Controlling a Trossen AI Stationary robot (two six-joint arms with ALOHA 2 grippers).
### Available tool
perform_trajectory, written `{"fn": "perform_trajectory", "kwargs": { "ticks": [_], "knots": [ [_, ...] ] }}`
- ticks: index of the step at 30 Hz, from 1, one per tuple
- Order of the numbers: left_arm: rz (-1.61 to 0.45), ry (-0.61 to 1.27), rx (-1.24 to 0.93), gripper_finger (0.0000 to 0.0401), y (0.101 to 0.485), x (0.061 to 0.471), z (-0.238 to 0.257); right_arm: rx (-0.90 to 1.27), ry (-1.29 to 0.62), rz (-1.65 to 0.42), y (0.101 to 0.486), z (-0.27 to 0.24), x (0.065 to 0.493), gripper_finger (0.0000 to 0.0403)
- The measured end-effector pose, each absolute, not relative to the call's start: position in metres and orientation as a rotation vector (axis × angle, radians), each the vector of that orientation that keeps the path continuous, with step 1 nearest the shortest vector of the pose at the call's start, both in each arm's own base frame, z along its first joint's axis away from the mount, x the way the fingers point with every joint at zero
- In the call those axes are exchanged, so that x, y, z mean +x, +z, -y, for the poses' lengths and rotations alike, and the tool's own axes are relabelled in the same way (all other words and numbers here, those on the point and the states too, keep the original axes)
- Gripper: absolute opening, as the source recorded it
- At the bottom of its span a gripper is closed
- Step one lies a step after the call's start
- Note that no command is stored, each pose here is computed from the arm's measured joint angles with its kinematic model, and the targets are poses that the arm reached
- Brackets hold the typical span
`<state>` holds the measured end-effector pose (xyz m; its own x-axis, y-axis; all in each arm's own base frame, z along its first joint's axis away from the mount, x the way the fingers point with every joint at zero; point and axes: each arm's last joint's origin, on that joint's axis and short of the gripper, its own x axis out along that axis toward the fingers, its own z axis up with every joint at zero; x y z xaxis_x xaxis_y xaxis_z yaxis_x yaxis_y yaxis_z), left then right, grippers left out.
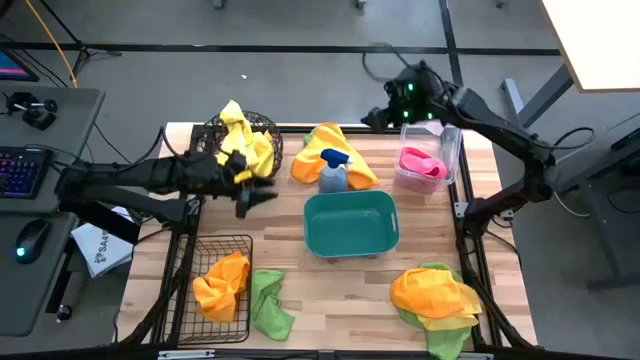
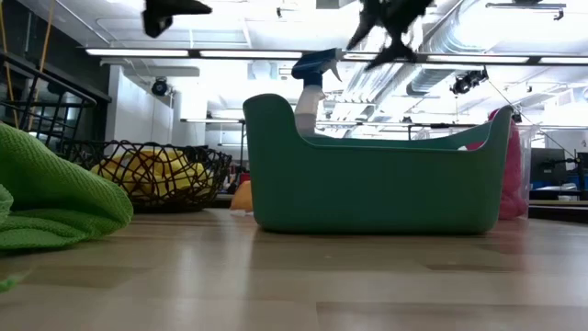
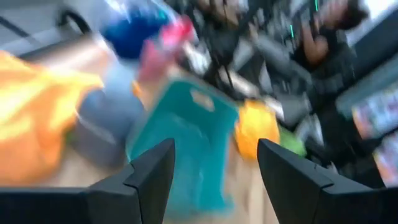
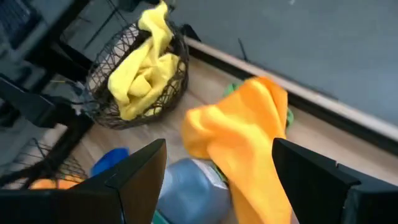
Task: Sort microfiber towel by color & place in baskets
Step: Put the top orange towel into the black wire basket
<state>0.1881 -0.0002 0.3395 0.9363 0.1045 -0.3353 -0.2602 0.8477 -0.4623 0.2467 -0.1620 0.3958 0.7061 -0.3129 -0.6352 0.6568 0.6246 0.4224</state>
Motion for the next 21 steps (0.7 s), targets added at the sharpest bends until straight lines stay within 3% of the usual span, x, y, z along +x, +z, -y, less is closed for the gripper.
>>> {"fn": "perform_trajectory", "kwargs": {
  "ticks": [4,10,21],
  "knots": [
    [-0.129,0.301,-0.572,0.0216,0.351,0.196,-0.013,0.774,-0.531,-0.647,0.358,0.201,0.244,0.0288],
    [0.096,0.307,-0.583,0.0216,0.369,0.204,-0.022,0.705,-0.414,-0.835,0.306,0.220,0.264,0.0288],
    [0.158,0.364,-0.587,0.0216,0.372,0.202,-0.038,0.659,-0.278,-1.162,0.232,0.220,0.295,0.0288]
  ]
}}
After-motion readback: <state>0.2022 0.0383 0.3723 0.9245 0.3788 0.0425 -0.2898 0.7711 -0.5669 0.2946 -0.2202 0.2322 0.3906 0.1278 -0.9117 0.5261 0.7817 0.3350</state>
